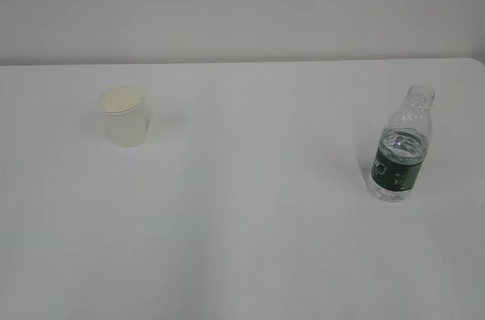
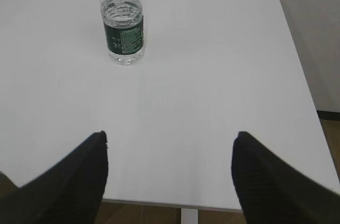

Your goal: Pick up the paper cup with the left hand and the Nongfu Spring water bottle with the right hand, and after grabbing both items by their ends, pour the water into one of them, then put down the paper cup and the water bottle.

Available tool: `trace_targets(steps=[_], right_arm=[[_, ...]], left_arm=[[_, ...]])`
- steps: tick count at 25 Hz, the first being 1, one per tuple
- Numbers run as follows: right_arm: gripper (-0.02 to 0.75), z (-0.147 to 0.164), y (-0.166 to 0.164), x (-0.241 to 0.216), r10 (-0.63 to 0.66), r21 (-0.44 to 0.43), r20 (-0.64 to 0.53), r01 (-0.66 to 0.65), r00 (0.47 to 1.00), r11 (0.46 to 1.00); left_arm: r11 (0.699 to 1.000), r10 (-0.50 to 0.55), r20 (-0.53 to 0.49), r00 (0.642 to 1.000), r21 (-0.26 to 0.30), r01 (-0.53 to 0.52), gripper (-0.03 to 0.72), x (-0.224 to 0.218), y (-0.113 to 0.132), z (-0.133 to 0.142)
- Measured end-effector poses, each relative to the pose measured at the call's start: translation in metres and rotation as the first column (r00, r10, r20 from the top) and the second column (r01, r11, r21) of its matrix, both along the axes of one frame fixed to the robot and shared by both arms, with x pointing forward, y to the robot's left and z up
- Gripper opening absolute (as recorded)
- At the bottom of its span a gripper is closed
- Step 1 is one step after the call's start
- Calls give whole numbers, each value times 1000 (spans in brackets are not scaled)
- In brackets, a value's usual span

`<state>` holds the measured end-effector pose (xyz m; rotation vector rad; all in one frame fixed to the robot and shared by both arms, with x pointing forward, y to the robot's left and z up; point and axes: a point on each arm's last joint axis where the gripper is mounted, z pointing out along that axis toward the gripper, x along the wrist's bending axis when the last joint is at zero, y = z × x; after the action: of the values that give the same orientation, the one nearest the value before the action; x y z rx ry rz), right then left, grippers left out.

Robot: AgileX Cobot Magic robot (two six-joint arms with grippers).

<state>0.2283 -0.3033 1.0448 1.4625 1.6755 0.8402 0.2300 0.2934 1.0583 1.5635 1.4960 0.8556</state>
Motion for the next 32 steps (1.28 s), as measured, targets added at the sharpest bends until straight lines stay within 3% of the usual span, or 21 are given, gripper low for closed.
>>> trace_targets(steps=[10, 25, 32], right_arm=[[555, 0, 0, 0, 0, 0, 0, 0, 1000, 1000], [554, 25, 4, 3, 64, -23, 225, -60, 972, 998], [554, 29, 4, 5, 64, -23, 267, -59, 962, 998]], left_arm=[[1000, 0, 0, 1000, 0, 0, 568, 0, 0, 0], [1000, 8, -15, 1000, 9, -8, 568, 6, 1, 4], [1000, 10, 80, 997, -21, -8, 568, 24, 0, 20]])
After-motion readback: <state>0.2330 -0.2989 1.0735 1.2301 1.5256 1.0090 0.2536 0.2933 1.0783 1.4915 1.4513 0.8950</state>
